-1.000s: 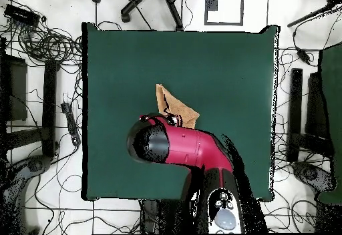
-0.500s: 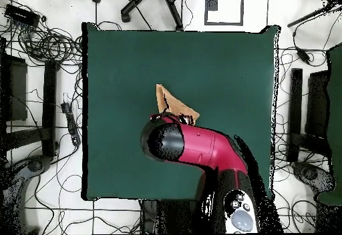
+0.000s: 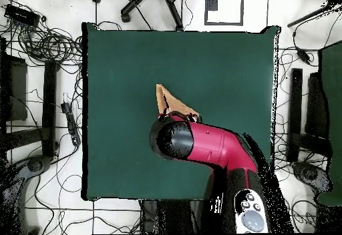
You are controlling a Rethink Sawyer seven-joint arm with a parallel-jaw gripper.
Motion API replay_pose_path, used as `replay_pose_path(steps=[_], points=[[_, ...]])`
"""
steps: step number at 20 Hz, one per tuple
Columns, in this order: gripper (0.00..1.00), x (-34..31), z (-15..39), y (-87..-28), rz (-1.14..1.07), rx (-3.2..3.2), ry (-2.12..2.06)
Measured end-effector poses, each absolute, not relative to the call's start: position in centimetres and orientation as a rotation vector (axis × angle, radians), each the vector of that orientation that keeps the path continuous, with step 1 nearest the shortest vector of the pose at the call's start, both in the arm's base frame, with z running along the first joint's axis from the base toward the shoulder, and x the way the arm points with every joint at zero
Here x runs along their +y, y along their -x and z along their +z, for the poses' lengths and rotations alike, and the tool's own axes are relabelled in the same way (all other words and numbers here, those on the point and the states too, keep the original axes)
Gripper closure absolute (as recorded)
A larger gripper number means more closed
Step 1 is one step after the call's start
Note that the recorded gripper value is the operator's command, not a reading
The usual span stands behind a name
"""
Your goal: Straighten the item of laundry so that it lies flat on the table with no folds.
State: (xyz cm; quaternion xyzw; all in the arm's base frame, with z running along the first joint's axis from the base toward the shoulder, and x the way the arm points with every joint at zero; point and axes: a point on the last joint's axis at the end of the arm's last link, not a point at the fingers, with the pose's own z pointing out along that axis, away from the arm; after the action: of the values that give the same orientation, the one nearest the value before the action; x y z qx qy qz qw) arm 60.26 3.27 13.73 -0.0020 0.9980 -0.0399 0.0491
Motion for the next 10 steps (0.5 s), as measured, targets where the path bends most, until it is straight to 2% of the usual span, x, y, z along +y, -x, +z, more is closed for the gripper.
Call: replay_pose_path(steps=[10], points=[[0.0,0.7,13.7,-60.4,-0.127,3.045,-0.052]])
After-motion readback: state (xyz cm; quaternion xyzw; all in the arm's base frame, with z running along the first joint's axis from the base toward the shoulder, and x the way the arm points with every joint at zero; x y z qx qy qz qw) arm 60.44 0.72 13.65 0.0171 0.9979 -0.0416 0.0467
